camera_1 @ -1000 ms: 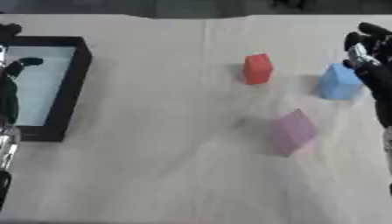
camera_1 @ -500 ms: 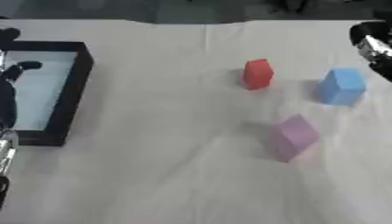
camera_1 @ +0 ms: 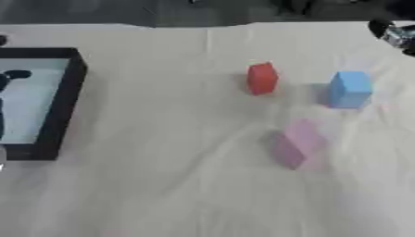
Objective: Pick up the objects with one hand, pass them to the other hand, and then place them into the box on the other side of the table.
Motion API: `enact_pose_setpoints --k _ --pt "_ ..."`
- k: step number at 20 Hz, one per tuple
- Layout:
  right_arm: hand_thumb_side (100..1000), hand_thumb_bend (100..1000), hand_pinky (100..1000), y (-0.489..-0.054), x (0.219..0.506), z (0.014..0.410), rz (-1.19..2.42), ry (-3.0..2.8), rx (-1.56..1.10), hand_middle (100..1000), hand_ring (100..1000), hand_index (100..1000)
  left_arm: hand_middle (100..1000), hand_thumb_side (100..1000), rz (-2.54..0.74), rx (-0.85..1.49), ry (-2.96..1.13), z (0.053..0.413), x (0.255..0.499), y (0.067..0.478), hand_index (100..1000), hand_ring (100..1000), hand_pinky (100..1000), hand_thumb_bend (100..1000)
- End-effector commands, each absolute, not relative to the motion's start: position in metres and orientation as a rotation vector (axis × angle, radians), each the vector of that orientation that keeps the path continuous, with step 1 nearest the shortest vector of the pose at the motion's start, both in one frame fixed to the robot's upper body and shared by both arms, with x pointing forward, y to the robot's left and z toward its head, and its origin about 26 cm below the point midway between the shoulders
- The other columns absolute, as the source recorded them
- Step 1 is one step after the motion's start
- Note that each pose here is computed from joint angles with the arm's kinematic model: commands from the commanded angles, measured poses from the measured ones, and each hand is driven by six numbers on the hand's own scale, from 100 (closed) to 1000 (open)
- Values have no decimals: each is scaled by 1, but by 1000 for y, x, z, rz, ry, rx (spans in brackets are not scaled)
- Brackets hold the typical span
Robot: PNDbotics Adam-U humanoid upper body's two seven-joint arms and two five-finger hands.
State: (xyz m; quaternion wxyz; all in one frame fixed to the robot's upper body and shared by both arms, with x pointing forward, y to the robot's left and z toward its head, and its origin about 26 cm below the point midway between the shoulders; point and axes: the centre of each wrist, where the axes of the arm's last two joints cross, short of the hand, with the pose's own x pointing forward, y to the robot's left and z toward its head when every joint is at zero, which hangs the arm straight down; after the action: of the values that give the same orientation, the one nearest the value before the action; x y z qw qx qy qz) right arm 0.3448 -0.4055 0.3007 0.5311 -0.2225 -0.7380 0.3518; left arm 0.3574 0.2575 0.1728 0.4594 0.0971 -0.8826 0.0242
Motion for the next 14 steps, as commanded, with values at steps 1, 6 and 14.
enact_pose_setpoints --k 1,6,14 --pt "287 429 873 -430 345 324 995 -1652 -629 856 969 903 802 719 27 265 -2196 181 356 263 799 1000 622 387" --pt "170 422 884 -445 353 334 1198 -1495 -690 863 960 883 802 718 16 271 -2196 181 356 264 798 1000 622 386" --pt "126 402 900 -449 368 341 1403 -1342 -692 882 967 894 802 721 4 281 -2196 182 356 266 799 1000 622 385"
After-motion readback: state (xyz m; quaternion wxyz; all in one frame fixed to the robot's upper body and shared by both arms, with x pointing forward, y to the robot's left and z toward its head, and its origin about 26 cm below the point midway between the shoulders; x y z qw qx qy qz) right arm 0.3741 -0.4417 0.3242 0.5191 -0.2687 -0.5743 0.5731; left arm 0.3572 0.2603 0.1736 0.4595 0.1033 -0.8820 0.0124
